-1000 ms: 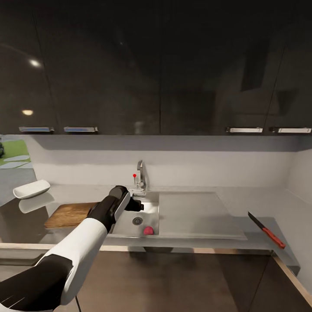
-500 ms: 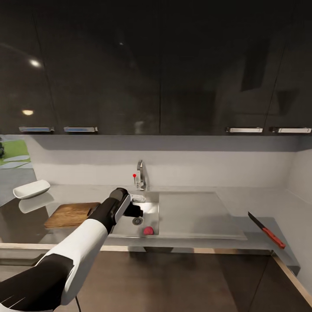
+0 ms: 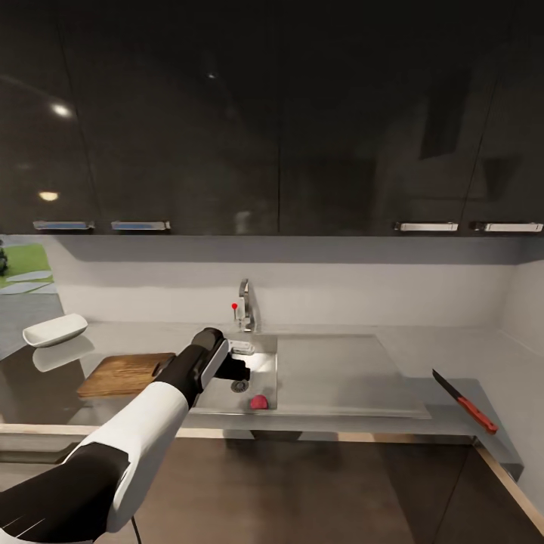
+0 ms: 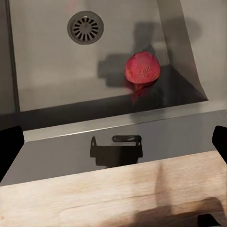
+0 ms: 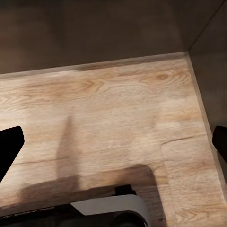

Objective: In the kitchen, take the Vidalia onion out of the sink, dice it on the chopping board with the paring knife, put the diced onion into the bowl on the countertop, then place both the paring knife and the chopping board into the sink.

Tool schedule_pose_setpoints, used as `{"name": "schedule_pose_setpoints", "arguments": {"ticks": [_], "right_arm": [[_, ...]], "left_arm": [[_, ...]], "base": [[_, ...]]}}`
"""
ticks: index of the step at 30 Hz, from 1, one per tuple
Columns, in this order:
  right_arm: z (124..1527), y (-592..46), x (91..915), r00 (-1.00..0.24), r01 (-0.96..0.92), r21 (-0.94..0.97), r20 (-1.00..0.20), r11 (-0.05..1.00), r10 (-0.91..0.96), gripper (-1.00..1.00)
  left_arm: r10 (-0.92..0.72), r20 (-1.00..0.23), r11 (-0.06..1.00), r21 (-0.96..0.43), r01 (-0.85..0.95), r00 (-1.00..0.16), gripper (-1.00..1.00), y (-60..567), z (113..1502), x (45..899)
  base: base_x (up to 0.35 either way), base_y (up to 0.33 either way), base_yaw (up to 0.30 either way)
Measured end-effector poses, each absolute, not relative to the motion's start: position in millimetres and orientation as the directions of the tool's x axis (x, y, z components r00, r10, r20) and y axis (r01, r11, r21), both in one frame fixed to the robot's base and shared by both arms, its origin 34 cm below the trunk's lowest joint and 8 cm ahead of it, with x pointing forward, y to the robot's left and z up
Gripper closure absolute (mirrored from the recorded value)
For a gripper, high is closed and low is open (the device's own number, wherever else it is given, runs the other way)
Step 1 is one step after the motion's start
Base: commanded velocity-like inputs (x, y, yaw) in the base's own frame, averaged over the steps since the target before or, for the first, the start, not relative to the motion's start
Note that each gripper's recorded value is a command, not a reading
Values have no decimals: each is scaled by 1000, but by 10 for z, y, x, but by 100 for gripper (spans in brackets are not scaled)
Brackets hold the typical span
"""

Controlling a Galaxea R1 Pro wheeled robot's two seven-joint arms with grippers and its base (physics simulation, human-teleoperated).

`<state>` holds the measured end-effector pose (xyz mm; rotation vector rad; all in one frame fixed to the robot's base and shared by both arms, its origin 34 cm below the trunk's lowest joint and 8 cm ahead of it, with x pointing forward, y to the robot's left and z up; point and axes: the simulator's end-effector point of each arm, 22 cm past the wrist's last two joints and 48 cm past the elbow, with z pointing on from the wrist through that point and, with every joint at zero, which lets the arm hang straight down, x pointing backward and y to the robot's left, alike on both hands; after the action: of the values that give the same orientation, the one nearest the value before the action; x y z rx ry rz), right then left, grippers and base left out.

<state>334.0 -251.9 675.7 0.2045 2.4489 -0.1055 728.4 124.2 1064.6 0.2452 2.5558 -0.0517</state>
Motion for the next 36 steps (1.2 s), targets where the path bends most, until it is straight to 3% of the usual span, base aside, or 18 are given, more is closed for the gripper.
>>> {"name": "schedule_pose_setpoints", "arguments": {"ticks": [8,14,36], "right_arm": [[6750,-2600,3304,-770,199,-58,-627,978,120,-100],[6603,-2577,3106,-837,184,-68,-534,980,120,-100],[6526,-2572,2971,-859,180,-75,-497,981,120,-100]], "left_arm": [[164,-541,982,9,189,-825,-100,1227,10636,7272],[162,-532,977,-30,210,-831,-100,1142,10588,7243],[159,-489,978,-39,204,-858,-100,1173,10312,7229]], "base": [[148,-114,0],[55,-25,0],[8,-2,0]]}}
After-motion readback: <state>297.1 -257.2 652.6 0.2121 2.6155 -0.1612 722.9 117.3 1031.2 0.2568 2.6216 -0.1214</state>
